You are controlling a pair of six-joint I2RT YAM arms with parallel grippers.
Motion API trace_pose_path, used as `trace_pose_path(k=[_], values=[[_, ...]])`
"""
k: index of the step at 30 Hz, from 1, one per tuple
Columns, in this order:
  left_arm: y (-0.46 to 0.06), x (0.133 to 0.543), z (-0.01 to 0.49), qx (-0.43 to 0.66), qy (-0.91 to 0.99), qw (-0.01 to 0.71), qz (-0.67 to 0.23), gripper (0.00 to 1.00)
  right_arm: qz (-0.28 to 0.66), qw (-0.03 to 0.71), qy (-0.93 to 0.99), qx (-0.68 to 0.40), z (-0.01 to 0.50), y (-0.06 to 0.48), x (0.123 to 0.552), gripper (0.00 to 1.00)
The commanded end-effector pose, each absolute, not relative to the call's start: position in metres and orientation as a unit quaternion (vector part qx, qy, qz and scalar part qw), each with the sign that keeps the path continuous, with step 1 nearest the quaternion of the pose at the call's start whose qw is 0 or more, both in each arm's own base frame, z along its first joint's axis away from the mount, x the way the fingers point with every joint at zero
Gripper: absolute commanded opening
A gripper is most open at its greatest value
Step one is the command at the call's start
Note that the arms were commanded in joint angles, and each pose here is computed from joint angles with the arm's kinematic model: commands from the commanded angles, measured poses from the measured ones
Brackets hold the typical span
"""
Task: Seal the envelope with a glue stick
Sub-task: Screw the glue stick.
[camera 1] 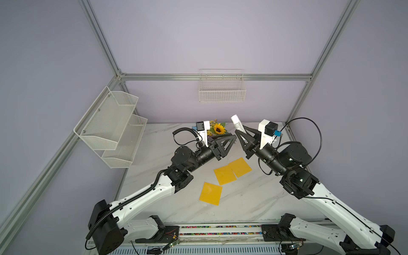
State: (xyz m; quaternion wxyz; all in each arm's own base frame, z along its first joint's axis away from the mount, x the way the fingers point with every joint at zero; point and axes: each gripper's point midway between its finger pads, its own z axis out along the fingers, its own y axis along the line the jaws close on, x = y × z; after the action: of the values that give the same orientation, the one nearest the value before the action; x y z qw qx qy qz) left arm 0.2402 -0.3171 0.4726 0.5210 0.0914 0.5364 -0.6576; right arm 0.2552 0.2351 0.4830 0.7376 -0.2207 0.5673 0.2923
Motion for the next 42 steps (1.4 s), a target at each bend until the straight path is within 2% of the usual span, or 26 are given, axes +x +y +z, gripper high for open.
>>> trace_pose_path(k=[1,14,19,25,30,37,42], values=[[-0.291,0.21,0.525,0.115,0.45,0.568,-0.679,0.53,0.304,0.745,0.543,-0.241,0.491,0.241,0.247,0.0],[-0.305,0.219,0.528,0.135,0.47,0.575,-0.656,0.52,0.357,0.73,0.508,-0.284,0.497,0.259,0.229,0.0],[-0.313,0.222,0.532,0.141,0.466,0.567,-0.664,0.46,0.358,0.73,0.51,-0.281,0.497,0.258,0.229,0.0],[-0.315,0.226,0.532,0.137,0.469,0.568,-0.662,0.45,0.362,0.73,0.507,-0.28,0.498,0.256,0.227,0.0],[-0.317,0.223,0.537,0.146,0.461,0.566,-0.667,0.35,0.362,0.727,0.51,-0.282,0.495,0.257,0.227,0.0],[-0.322,0.223,0.534,0.152,0.464,0.557,-0.672,0.26,0.363,0.727,0.509,-0.283,0.495,0.255,0.224,0.0],[-0.326,0.226,0.529,0.153,0.475,0.55,-0.67,0.29,0.369,0.725,0.509,-0.283,0.497,0.255,0.222,0.0]])
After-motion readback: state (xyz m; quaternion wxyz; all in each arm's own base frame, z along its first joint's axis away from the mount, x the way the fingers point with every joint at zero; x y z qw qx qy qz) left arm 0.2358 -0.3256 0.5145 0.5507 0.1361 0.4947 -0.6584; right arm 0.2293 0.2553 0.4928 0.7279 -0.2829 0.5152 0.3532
